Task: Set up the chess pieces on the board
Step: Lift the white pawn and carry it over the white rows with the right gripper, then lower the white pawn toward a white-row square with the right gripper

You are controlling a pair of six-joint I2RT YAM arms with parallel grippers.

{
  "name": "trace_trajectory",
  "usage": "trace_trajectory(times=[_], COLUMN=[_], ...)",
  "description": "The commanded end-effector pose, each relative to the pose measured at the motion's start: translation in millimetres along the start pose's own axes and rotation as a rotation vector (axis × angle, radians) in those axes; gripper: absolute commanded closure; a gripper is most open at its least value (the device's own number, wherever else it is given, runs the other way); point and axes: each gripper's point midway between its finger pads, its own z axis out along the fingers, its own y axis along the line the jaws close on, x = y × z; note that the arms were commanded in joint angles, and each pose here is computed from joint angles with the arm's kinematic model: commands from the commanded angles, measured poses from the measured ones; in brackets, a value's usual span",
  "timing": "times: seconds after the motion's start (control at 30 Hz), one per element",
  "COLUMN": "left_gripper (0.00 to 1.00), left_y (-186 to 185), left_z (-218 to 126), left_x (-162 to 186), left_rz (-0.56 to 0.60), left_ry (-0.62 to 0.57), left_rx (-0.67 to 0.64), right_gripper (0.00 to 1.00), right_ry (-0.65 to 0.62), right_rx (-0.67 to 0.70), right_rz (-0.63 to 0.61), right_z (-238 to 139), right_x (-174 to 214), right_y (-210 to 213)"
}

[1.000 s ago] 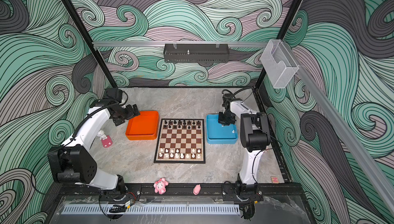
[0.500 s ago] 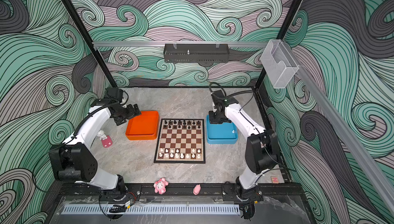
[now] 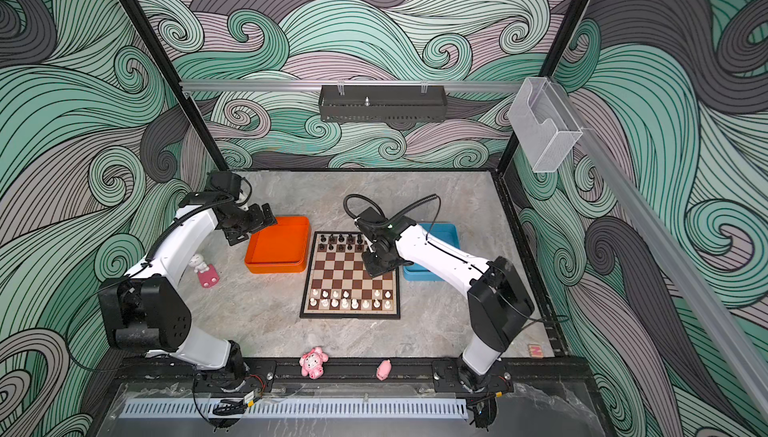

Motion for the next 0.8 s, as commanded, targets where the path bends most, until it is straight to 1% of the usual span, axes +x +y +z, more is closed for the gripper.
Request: trace_trajectory(times=[0.0, 0.47, 0.77], left_gripper=[0.01, 0.01, 0.01], left_y=[2.0, 7.2, 10.9], left_z=[-13.2, -7.4, -5.1], left_x=[-0.3, 3.8, 3.7], left_rz=[-0.011, -0.015, -0.023], left_ry=[-0.014, 0.005, 0.013], left_rx=[0.004, -0.011, -0.010], right_gripper=[0.95, 0.94, 0.94], right_ry=[0.022, 0.072, 0.110], right_rx=[-0.010, -0.047, -0.074], right_rz=[-0.010, -0.109, -0.144], right_z=[11.8, 34.3, 45.0], right_x=[1.2, 3.3, 4.6], right_y=[12.6, 50.8, 65.1])
